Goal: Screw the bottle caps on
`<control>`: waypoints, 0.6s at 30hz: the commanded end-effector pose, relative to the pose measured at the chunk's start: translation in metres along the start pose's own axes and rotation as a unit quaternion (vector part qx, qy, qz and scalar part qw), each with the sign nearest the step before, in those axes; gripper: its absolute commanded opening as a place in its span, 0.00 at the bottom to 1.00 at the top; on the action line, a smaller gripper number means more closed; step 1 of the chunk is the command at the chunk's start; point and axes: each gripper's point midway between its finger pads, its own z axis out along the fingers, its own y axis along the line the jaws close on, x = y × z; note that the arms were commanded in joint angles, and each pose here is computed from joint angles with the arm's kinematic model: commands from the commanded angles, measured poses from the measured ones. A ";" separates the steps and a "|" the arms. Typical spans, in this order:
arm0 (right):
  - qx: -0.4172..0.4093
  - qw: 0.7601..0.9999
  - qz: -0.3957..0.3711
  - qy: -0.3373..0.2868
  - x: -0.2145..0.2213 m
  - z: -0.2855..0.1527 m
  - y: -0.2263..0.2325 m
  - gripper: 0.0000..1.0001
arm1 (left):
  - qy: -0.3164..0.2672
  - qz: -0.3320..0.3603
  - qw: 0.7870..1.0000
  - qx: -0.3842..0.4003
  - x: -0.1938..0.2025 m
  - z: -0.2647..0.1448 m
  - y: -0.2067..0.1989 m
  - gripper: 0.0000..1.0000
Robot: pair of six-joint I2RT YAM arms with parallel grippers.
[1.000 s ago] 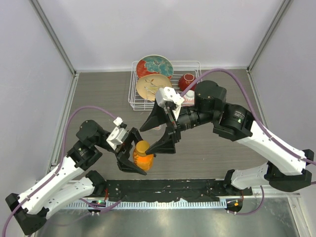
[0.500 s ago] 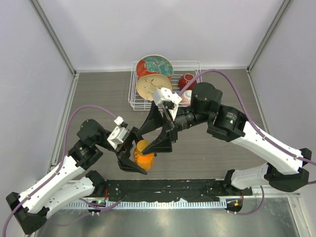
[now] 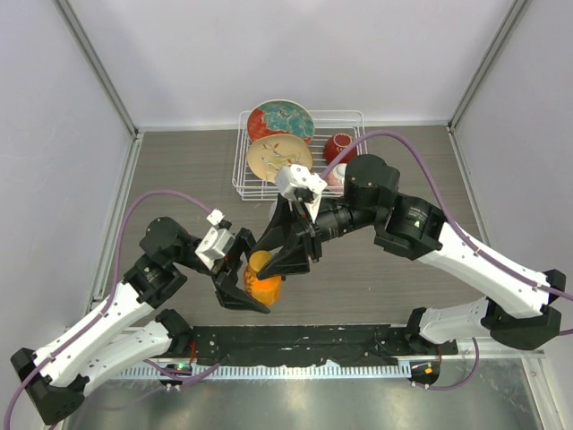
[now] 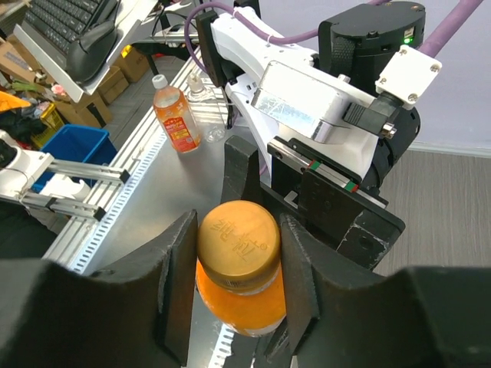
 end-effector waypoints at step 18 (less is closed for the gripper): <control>0.345 0.932 0.087 0.076 0.049 -0.025 -0.098 0.01 | -0.073 0.088 0.959 -0.258 -0.033 -0.024 0.089 0.00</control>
